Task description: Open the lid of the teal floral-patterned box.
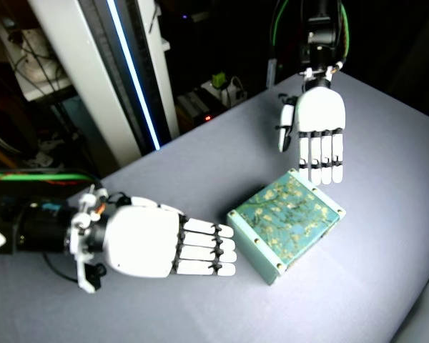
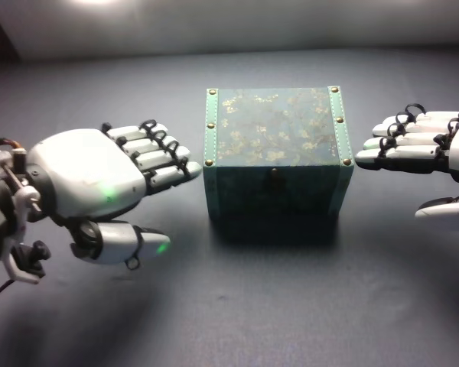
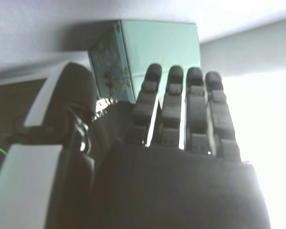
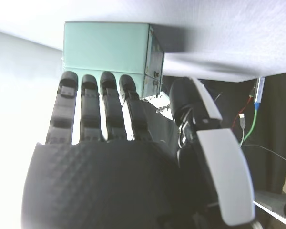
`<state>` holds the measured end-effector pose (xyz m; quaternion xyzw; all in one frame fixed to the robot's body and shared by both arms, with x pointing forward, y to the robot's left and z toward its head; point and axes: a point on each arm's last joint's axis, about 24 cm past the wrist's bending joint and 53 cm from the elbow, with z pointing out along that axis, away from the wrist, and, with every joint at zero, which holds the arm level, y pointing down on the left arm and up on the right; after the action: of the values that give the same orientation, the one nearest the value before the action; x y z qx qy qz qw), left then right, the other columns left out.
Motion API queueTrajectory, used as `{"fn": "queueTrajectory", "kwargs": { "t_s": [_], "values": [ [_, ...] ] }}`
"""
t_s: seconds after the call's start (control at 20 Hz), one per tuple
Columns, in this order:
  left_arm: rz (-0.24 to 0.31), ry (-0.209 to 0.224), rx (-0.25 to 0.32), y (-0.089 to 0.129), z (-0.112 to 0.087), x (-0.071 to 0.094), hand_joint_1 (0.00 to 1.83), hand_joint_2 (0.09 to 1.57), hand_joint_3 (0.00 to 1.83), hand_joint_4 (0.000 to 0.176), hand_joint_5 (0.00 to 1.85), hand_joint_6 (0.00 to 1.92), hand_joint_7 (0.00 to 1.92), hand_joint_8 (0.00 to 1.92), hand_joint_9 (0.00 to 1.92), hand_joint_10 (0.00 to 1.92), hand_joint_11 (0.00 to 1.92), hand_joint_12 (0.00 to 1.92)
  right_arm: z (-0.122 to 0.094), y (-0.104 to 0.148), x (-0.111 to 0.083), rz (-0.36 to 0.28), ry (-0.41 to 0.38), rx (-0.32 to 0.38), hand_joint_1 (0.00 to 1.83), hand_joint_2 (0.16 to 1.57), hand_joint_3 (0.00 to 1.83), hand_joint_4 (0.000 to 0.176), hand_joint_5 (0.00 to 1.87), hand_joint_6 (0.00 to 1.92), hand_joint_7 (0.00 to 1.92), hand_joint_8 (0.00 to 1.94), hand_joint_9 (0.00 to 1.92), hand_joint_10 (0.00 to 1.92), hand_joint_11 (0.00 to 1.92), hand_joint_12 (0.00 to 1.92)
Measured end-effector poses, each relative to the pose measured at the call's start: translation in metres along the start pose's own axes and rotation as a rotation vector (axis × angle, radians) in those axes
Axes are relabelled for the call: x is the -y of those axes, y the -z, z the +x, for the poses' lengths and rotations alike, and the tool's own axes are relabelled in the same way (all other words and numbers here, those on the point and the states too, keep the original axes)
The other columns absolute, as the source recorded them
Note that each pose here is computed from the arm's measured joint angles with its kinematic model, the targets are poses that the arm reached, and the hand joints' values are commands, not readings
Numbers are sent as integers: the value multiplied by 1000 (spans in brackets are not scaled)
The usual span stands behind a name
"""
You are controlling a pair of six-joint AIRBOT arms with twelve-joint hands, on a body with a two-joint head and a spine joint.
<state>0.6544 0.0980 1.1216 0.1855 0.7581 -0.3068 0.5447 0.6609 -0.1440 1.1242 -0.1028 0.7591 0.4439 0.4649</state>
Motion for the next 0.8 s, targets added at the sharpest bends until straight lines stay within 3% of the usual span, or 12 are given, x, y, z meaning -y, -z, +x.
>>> {"fn": "queueTrajectory", "kwargs": {
  "t_s": [0.2, 0.5, 0.6, 0.75, 0.8],
  "values": [
    [1, 4, -15, -3, 5, 2, 0, 1366, 0, 0, 0, 0, 0, 0, 3, 1, 27, 11, 9, -7, 1, 4, 6, -22, 0, 1381, 0, 0, 22, 0, 15, 2, 0, 0, 87, 56],
    [5, 35, 1, -3, 1, 2, 0, 1422, 5, 0, 0, 0, 0, 0, 0, 0, 69, 30, 13, -11, 2, 9, -1, -25, 0, 1352, 0, 0, 0, 0, 0, 0, 0, 0, 8, 4],
    [8, 81, 23, -1, -2, 1, 0, 1422, 4, 0, 0, 0, 0, 0, 6, 2, 66, 29, 12, -12, 0, 2, -15, -17, 0, 1384, 0, 0, 23, 8, 11, 4, 0, 0, 111, 50],
    [12, 129, 68, 3, -11, -2, 0, 1385, 0, 0, 0, 0, 0, 0, 0, 0, 4, 2, 3, -13, -5, -20, -61, 25, 0, 1423, 6, 0, 45, 11, 0, 0, 0, 0, 32, 19],
    [14, 132, 86, 5, -16, -3, 0, 1353, 0, 0, 0, 0, 0, 0, 0, 0, 0, 0, -2, -13, -7, -31, -78, 43, 0, 1407, 0, 13, 53, 13, 0, 0, 0, 0, 11, 10]
  ]
}}
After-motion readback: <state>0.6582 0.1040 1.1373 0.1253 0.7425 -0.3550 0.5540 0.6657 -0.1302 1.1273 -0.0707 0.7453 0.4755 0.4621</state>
